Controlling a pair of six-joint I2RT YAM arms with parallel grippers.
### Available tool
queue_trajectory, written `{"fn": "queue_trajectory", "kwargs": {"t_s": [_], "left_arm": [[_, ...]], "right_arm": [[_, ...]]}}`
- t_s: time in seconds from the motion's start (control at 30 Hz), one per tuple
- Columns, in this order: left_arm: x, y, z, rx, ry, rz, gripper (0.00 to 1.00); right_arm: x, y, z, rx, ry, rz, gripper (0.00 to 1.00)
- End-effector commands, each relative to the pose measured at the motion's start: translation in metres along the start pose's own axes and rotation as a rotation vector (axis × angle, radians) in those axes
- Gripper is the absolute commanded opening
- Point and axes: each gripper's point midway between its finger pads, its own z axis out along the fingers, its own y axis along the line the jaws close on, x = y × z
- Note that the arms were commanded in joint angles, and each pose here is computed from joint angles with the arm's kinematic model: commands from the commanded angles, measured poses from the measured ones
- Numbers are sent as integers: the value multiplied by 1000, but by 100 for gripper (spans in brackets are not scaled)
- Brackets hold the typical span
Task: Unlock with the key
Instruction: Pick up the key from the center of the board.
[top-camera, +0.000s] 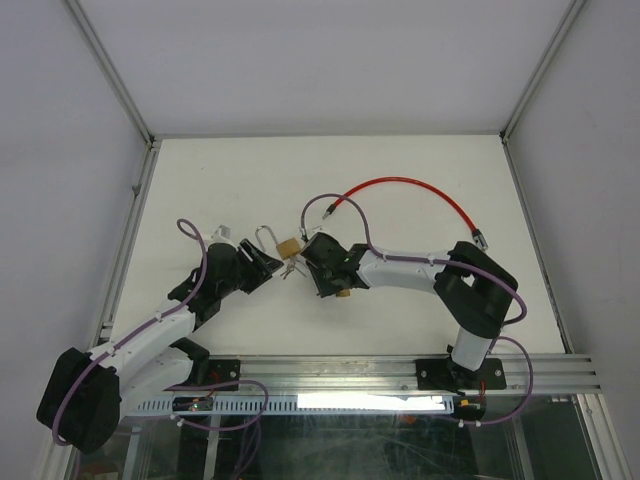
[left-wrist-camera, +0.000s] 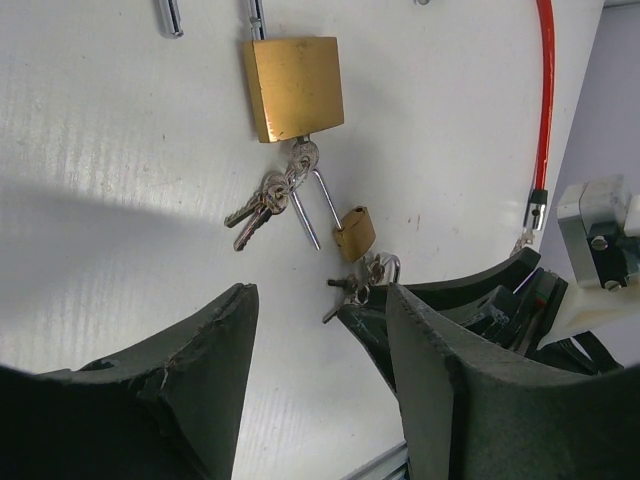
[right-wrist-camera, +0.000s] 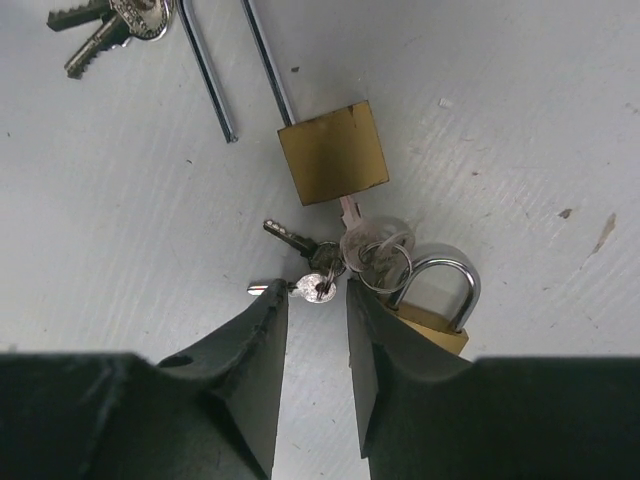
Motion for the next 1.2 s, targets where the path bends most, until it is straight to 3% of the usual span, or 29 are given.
{"fn": "queue_trajectory", "kwargs": {"t_s": [0.0, 0.23, 0.5, 0.8, 1.17], "left_arm": [[-5, -6, 0, 29, -13, 20, 55], [0, -9, 1, 50, 13, 14, 55], [15, -18, 3, 113, 94, -29, 55], [25, -36, 3, 196, 163, -88, 55], [34, -52, 3, 272, 235, -159, 52]], "right_arm": [[-19, 6, 2, -13, -51, 67, 33], [-20, 4, 7, -17, -46, 84, 29], [-32, 9, 0, -51, -107, 29, 0], [-69, 23, -45, -160, -325, -28, 0], [-80, 32, -68, -200, -451, -71, 0]]}}
